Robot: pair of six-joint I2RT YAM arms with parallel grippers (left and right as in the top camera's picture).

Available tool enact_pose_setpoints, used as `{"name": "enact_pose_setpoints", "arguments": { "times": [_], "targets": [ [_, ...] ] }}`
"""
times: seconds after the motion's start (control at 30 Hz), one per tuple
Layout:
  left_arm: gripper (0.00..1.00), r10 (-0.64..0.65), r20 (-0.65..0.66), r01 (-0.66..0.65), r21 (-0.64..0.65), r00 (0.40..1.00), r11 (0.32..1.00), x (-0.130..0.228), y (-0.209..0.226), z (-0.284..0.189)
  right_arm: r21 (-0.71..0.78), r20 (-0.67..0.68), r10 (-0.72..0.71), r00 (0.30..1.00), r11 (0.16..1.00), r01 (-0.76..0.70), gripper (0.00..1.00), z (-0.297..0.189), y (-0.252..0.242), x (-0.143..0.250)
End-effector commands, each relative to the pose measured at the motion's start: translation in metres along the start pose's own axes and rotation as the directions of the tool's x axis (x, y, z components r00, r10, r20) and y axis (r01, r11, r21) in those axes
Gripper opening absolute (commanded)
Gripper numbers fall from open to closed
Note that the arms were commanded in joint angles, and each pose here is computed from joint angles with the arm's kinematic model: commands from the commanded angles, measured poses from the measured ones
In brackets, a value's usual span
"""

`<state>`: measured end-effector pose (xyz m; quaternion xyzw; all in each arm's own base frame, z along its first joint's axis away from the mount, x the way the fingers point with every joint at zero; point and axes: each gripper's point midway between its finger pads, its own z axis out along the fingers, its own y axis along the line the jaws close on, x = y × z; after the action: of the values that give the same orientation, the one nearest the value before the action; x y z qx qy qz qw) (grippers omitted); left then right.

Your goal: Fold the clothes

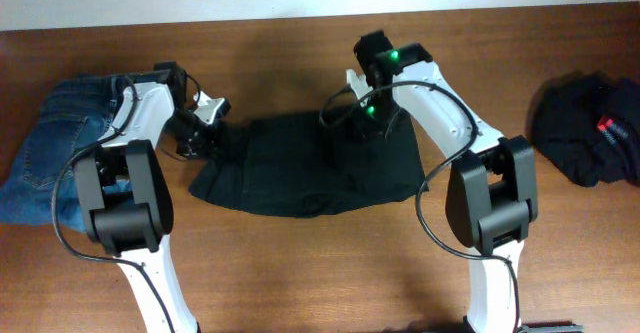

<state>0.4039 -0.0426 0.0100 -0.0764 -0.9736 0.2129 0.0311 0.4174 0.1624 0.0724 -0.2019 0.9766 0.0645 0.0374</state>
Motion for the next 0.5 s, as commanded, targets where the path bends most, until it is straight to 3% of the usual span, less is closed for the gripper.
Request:
{"name": "enact_pose_setpoints", "arguments": {
  "times": [0.0,0.2,0.47],
  "targets": [
    [0.00,0.002,0.093,0.008,-0.109,0.996,0.994,-0.011,0.022,-0.045,0.009,0.185,-0.003,0.983,1.000,0.001,0.43,-0.077,0.000,-0.026],
    [0.00,-0.077,0.175,0.128,-0.306,0.982,0.943,-0.005,0.059,-0.096,0.022,0.239,0.044,0.970,0.998,-0.051,0.42,-0.117,-0.020,-0.023],
    [0.00,-0.119,0.310,0.221,-0.317,0.943,0.923,-0.006,0.071,-0.151,0.031,0.248,0.156,0.956,0.985,-0.169,0.42,-0.132,-0.071,-0.007]
  ]
}}
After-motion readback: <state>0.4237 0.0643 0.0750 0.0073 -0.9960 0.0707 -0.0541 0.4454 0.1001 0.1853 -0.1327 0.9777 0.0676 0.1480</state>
